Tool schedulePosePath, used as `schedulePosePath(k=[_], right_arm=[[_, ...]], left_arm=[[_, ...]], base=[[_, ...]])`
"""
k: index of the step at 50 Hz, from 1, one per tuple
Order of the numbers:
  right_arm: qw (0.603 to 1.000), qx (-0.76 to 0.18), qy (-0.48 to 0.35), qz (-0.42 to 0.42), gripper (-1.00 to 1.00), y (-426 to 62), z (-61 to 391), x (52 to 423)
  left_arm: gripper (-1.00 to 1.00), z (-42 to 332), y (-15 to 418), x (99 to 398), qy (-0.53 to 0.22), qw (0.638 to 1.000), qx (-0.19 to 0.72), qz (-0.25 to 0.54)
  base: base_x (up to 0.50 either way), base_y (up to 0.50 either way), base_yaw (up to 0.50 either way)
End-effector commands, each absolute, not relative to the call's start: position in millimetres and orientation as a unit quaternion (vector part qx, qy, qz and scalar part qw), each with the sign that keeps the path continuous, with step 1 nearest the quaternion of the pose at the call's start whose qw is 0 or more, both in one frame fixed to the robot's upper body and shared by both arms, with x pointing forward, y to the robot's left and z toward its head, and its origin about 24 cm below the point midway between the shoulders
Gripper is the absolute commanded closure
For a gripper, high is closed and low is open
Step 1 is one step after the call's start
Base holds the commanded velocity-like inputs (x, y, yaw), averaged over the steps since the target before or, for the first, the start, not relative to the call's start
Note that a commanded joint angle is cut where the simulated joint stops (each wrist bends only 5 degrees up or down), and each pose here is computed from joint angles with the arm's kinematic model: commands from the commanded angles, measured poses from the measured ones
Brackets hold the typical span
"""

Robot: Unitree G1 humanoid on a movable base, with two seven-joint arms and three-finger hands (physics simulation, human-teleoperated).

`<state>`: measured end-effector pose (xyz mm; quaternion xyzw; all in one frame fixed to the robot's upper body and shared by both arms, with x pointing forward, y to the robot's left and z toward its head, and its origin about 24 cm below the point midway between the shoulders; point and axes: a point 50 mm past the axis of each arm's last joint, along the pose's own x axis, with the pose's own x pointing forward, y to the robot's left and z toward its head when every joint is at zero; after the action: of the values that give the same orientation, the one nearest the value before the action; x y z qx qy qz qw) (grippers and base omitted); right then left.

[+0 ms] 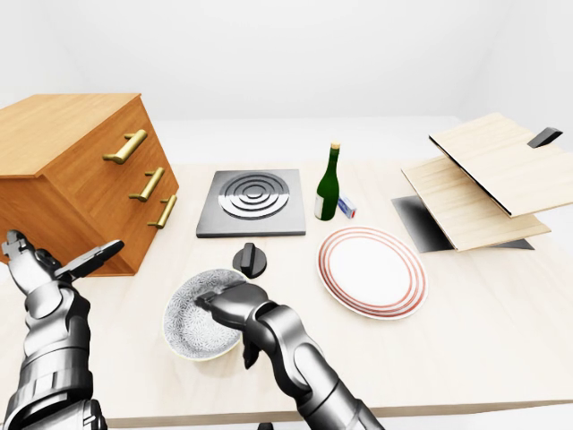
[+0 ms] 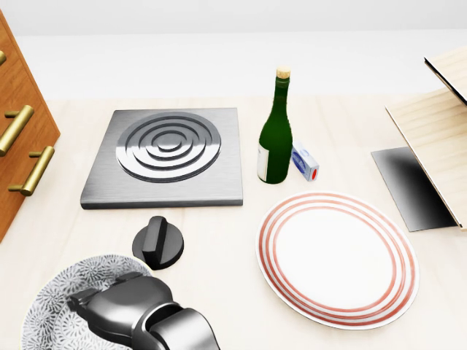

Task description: Pick up the akita bowl and put it on the plate.

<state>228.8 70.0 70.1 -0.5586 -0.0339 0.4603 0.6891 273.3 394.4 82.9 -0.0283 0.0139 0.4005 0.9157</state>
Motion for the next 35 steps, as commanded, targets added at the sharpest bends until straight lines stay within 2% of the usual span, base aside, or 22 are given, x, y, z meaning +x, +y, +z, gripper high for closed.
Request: schedulePosePath(k=[1, 35], right_arm=[[0.69, -0.559, -0.036, 0.459, 1.0, 70, 71, 229], [0.698, -0.558, -0.056, 0.445, 1.0, 69, 82, 228]], left_arm=[[-1.0, 81, 394, 274, 0.018, 0.916, -0.029, 0.4], [-1.0, 84, 395, 274, 0.013, 0.916, -0.03, 0.401]], base=[[0.0, 0.0, 0.0], [0.0, 0.0, 0.0]])
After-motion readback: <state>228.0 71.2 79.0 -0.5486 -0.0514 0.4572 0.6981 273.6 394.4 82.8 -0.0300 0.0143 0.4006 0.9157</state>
